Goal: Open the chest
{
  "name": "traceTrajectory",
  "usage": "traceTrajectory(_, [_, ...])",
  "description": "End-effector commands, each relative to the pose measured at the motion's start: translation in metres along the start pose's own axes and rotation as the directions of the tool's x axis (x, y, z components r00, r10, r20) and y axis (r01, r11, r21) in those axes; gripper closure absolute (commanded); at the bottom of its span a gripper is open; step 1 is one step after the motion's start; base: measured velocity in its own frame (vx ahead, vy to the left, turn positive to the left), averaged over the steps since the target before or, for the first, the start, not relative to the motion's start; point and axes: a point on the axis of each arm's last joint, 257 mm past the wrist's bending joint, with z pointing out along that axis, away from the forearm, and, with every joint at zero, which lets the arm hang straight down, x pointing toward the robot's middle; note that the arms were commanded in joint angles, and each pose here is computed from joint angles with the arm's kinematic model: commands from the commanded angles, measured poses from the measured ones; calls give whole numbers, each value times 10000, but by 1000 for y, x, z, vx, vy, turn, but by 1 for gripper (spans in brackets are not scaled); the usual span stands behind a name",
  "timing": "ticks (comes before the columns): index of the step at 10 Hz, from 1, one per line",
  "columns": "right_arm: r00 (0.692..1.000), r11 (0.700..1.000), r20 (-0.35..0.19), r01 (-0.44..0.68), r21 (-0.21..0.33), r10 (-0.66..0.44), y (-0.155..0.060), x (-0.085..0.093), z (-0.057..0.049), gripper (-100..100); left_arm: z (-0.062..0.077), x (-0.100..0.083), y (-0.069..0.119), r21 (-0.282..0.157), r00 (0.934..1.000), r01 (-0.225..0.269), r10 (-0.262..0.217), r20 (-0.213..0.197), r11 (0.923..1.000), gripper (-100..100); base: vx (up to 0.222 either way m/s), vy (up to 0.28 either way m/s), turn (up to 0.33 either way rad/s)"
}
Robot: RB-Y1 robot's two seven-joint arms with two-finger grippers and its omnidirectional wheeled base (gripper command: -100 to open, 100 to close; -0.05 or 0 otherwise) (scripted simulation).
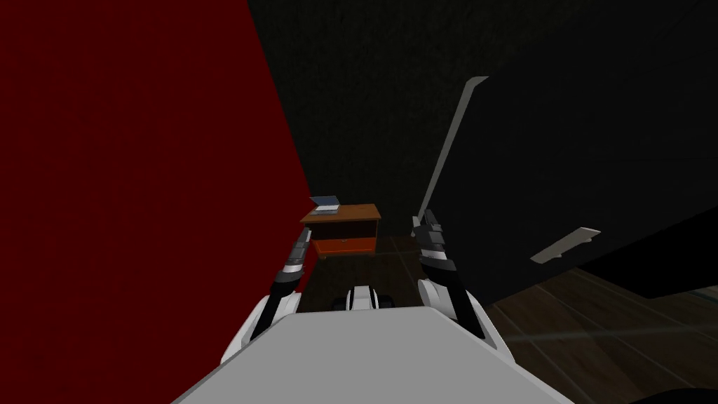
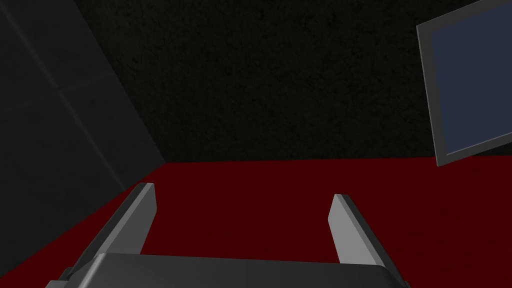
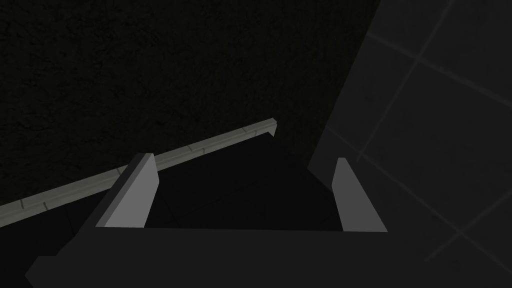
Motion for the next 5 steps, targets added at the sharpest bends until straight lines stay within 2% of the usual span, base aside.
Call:
traceTrajectory(1, [10000,10000,0,0,-1,0,0,0,0,0,-12,5,19,-217,9999,-91,88,-137,9997,-100,94,-14,-8])
traceTrajectory(2, [10000,10000,0,-1,0,1,0,0,0,0,-16,6,23,-160,9997,-159,156,-175,9997,-100,137,-4,-13])
traceTrajectory(3, [10000,10000,0,0,0,0,0,0,0,0,-21,8,33,-390,9997,-146,137,-225,9991,-100,102,-3,-5])
traceTrajectory(4, [10000,10000,0,0,-1,0,0,0,0,0,-23,8,35,-298,9995,-212,204,-254,9993,-100,95,-7,-10])
traceTrajectory(5, [10000,10000,0,0,0,0,0,0,0,0,-28,10,44,-517,9994,-200,184,-301,9985,-100,82,-6,-4])
